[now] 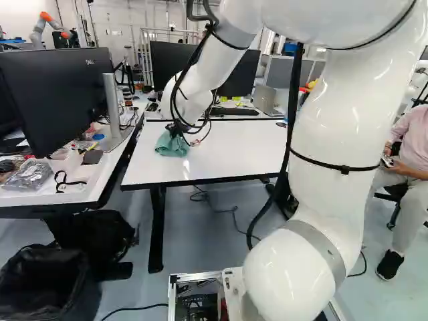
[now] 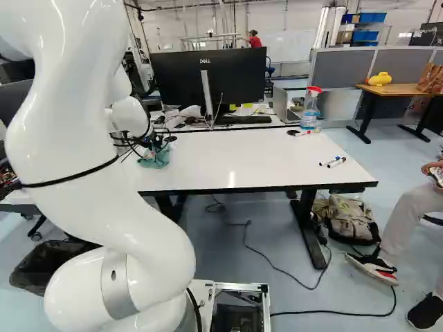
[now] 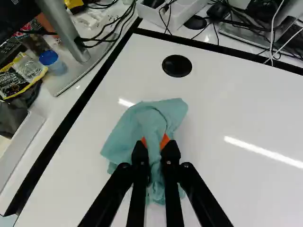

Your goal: Clean the table with the green towel

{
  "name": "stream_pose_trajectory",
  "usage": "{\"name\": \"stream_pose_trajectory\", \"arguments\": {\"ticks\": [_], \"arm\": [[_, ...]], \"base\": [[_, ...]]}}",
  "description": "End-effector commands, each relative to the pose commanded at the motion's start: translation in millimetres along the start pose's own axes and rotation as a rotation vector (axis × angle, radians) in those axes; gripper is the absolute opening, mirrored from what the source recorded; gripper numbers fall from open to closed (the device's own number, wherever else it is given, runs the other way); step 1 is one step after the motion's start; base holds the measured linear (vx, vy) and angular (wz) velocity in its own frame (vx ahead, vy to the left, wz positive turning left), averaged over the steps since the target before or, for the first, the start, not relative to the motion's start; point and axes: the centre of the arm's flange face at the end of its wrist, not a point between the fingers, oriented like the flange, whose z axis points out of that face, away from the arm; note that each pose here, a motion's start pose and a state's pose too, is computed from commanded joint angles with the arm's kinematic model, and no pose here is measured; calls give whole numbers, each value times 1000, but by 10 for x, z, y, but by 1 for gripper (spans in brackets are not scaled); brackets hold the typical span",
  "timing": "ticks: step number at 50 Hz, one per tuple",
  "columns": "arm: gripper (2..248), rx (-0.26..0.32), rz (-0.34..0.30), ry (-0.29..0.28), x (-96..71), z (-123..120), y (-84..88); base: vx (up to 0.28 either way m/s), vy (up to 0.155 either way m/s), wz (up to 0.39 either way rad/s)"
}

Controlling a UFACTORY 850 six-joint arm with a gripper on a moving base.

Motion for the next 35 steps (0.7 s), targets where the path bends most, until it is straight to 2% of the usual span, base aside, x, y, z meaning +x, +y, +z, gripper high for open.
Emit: {"name": "stream_pose_trajectory", "arguments": {"ticks": [16, 35], "arm": [[38, -1, 0, -35, -88, 182, 2], [38, -1, 0, -35, -88, 182, 2]], "base": [[0, 0, 0], [0, 0, 0]]}}
